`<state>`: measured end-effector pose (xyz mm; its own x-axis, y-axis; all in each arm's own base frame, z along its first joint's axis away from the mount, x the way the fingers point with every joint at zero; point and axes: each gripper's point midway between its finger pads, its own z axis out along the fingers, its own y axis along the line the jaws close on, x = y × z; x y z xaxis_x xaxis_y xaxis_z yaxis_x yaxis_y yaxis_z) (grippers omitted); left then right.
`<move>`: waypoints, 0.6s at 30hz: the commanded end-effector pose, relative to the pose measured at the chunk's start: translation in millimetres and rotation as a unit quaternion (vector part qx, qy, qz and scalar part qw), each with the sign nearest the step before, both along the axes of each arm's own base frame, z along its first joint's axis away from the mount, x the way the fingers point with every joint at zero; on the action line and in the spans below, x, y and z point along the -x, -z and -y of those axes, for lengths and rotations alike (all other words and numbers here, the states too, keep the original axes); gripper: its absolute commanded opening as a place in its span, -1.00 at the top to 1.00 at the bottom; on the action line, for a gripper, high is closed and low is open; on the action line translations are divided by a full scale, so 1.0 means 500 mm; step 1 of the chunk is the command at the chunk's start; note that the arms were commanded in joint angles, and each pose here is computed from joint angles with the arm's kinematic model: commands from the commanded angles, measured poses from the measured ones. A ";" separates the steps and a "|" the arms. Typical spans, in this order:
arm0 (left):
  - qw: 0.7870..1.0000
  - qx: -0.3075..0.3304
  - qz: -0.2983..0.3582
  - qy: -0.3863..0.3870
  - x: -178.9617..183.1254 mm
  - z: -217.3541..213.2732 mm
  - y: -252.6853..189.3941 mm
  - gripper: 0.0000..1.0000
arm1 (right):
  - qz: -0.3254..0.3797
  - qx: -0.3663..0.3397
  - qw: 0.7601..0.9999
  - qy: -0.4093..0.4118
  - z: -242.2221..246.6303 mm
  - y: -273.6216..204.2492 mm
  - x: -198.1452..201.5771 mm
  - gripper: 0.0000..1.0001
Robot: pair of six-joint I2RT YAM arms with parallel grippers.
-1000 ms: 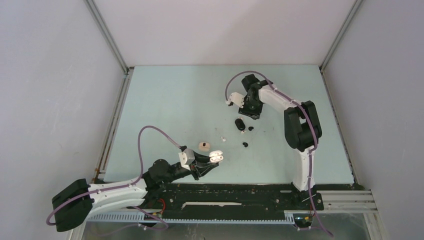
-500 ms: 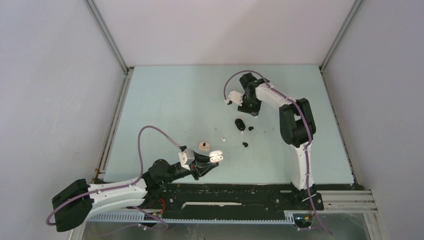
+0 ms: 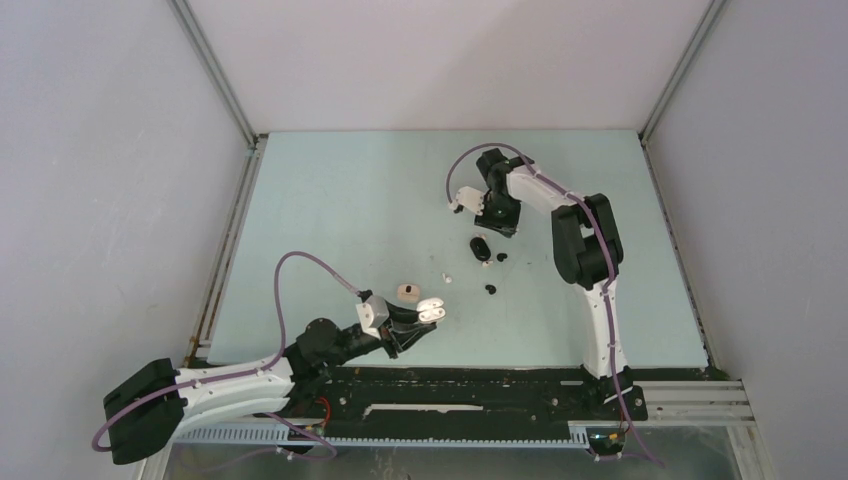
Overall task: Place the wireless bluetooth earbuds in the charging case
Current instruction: Pick up the left earbud from the center of the board.
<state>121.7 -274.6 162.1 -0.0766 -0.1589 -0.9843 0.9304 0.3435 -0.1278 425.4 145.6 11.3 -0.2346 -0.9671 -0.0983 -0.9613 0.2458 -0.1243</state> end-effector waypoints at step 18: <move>1.000 -0.020 -0.002 -0.020 -0.013 -0.011 0.029 1.00 | -0.010 -0.051 0.995 -0.083 -0.002 -0.057 0.041 0.21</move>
<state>126.0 -272.7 153.9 -0.0911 -0.1343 -0.9867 0.9189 0.3706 -0.1353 403.9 146.5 26.0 -0.1473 -0.9707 -0.1898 -0.9858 0.1596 -0.0513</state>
